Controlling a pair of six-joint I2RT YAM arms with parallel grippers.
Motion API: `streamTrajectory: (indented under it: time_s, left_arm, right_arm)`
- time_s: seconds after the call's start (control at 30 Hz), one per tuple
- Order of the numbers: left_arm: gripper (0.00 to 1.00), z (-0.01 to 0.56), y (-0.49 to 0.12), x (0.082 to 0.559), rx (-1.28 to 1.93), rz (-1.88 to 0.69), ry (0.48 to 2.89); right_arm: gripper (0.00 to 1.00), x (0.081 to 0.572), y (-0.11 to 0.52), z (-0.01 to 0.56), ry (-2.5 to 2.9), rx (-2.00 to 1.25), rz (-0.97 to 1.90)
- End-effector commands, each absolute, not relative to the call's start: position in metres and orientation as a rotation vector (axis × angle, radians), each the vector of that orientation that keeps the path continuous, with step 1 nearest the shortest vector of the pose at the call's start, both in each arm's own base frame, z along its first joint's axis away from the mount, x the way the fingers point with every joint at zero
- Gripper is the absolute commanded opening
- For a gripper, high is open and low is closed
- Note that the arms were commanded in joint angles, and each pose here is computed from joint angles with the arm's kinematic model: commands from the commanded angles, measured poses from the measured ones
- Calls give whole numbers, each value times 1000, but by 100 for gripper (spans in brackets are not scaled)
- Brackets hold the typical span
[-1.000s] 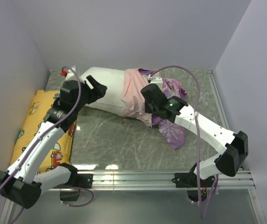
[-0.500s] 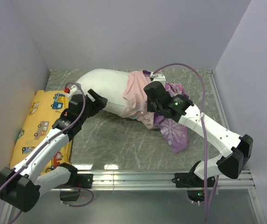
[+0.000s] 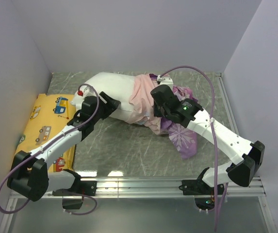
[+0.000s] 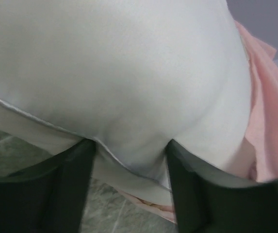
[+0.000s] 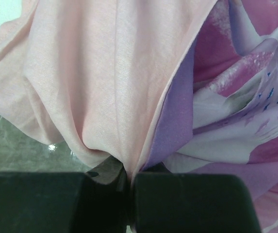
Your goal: Remove the pillowcase from the pillow
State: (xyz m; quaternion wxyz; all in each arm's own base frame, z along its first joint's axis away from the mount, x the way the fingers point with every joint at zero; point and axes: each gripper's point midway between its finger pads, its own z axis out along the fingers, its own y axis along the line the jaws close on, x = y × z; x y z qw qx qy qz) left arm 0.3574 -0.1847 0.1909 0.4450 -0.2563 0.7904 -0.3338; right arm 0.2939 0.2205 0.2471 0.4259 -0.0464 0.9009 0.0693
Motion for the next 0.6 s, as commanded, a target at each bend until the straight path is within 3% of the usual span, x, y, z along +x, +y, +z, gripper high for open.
streamTrajectory:
  time_s: [0.0, 0.07, 0.13, 0.17, 0.33, 0.57]
  left_arm:
    - [58, 210, -198, 371, -659, -871, 1899]
    - [21, 208, -196, 377, -662, -839, 1907]
    - [4, 210, -196, 384, -658, -804, 1916]
    - [1, 211, -195, 386, -642, -784, 1920]
    - [1, 252, -190, 380, -587, -785, 1850]
    - [1, 325, -207, 331, -425, -803, 1794]
  right_arm:
    - [0, 298, 224, 293, 2120, -62, 265]
    - [0, 298, 223, 292, 2121, -62, 261]
    - [0, 298, 221, 292, 2121, -59, 256]
    - [0, 297, 221, 292, 2122, -59, 256]
    - [0, 291, 211, 302, 2102, -47, 257]
    - [0, 276, 189, 360, 1997, -9, 302]
